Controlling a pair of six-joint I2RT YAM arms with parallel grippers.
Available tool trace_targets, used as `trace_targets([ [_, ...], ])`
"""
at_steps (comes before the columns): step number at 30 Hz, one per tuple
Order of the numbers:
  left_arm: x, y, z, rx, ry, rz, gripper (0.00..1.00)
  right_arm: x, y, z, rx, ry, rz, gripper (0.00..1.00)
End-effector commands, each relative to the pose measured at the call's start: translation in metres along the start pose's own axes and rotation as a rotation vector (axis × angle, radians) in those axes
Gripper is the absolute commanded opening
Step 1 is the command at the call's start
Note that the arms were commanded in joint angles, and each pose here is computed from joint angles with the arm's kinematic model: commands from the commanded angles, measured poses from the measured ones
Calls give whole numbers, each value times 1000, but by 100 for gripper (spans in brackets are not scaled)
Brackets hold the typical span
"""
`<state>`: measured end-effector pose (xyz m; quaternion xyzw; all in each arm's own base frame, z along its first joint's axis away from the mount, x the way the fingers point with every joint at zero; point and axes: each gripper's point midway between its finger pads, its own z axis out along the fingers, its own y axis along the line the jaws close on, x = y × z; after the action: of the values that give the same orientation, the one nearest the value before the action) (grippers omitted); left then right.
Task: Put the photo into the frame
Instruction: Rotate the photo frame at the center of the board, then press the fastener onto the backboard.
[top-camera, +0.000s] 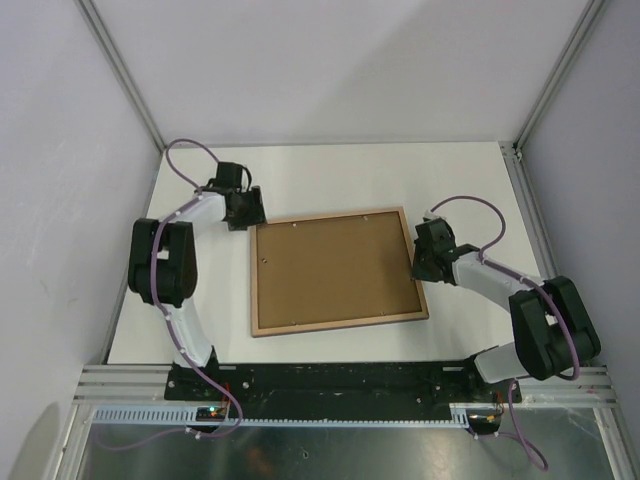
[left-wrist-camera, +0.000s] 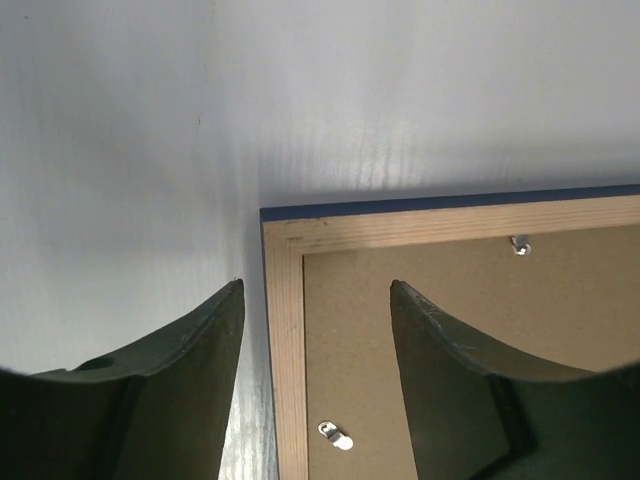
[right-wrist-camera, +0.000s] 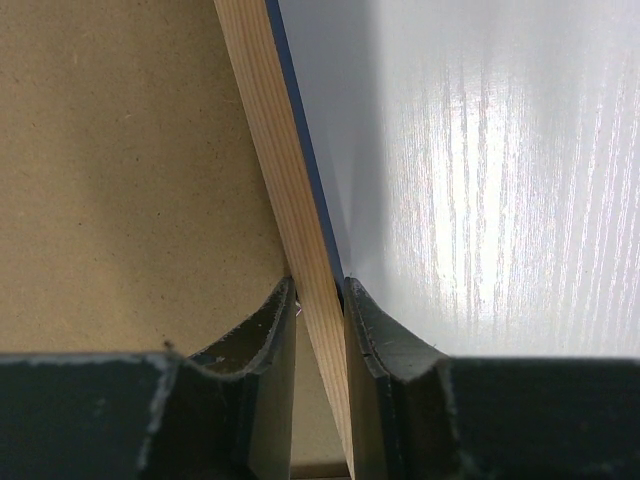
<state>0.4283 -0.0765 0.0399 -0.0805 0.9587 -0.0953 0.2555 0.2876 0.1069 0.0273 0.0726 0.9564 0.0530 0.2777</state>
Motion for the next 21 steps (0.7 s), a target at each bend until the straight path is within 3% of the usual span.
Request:
trace_targets([
  [1,-25,-14,-40,43,-120,-24,65,-5,-2,4,22,-1,10,0],
  [12,47,11,-51,-122,-70,-127,65,-2,-1,7,13,15,10,0],
  [21,71,2,-46,-144,-46,-270,66,-1,-1,8,8,19,10,0],
])
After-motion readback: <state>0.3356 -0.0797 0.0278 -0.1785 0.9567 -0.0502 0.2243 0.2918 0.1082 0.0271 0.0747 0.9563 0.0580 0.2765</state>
